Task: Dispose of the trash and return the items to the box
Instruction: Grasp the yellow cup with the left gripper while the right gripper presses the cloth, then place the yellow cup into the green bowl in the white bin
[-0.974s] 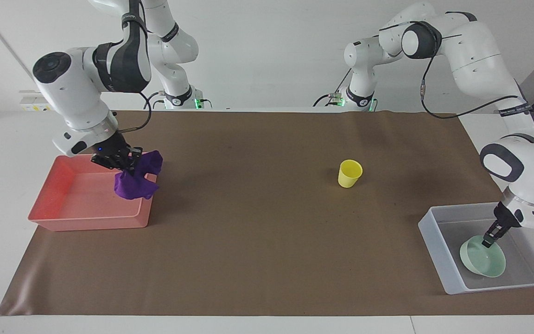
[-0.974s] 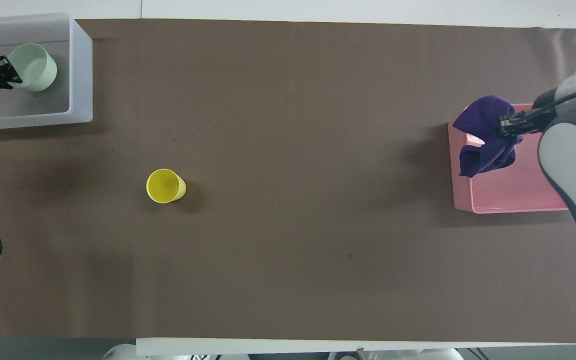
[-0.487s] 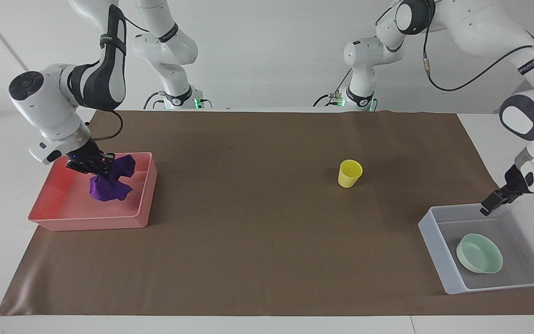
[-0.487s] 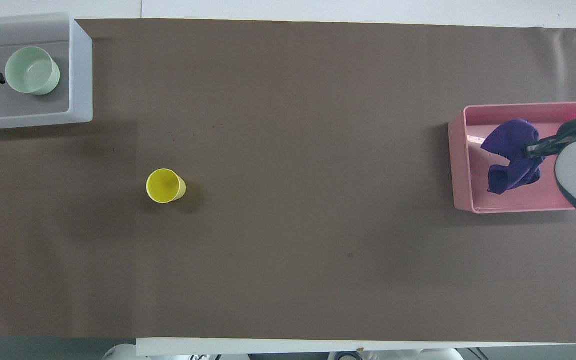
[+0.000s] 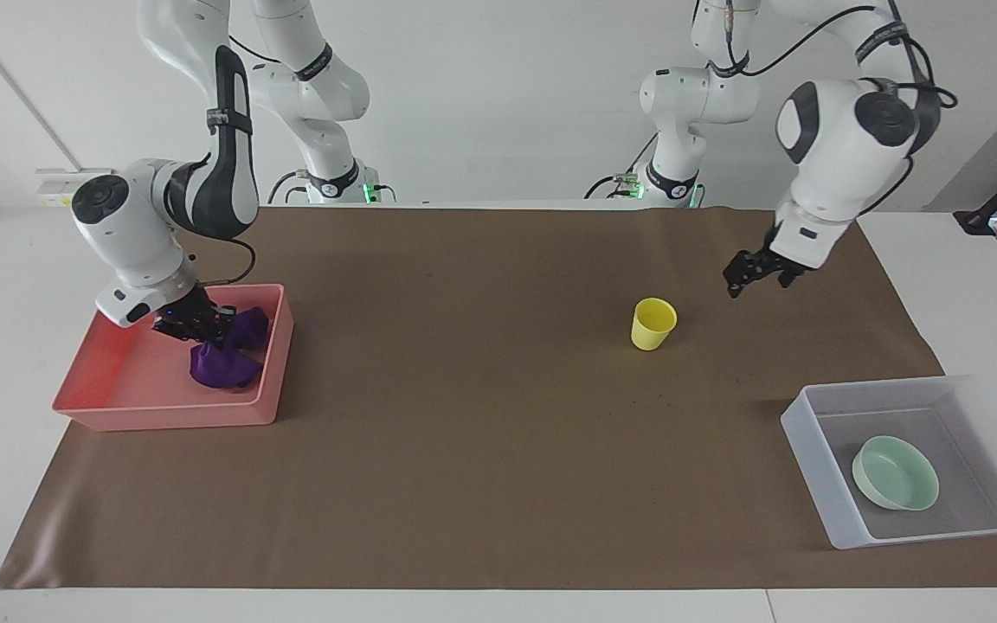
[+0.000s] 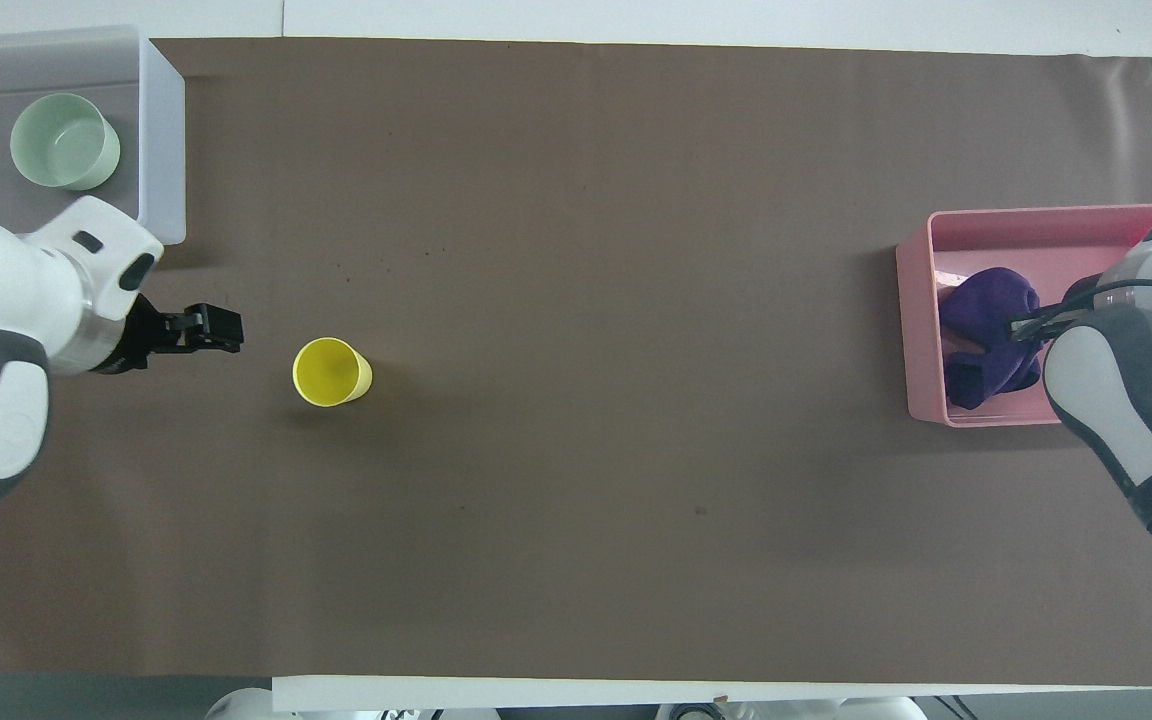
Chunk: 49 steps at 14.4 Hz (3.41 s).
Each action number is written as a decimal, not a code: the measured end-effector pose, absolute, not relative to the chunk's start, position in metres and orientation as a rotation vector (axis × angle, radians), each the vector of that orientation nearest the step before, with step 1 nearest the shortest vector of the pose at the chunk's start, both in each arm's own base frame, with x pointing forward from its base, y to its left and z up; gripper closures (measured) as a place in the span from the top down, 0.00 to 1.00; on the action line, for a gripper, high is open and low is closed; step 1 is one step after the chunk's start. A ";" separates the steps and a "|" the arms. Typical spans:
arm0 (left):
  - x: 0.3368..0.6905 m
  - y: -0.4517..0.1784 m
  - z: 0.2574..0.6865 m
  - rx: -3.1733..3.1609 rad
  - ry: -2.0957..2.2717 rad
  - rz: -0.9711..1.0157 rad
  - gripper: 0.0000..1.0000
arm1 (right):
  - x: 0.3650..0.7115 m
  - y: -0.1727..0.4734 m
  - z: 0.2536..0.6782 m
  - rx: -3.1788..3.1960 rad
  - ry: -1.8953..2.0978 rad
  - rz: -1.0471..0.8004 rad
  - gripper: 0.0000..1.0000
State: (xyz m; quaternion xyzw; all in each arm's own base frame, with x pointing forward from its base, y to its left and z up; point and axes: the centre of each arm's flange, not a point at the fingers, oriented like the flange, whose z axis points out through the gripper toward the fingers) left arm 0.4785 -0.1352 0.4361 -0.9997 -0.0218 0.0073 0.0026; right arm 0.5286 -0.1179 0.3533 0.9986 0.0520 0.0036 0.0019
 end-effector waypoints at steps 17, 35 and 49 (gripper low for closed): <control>0.480 -0.174 0.379 -3.164 -0.229 -0.123 0.05 | 0.569 0.004 0.479 3.138 0.213 -0.095 0.88; 0.720 0.123 0.376 -3.074 -0.762 -0.352 0.22 | 0.502 0.006 0.600 3.132 0.212 -0.370 0.93; 0.544 0.040 0.563 -3.177 -0.244 -0.017 1.00 | 0.500 -0.014 0.596 3.142 0.154 -0.361 0.99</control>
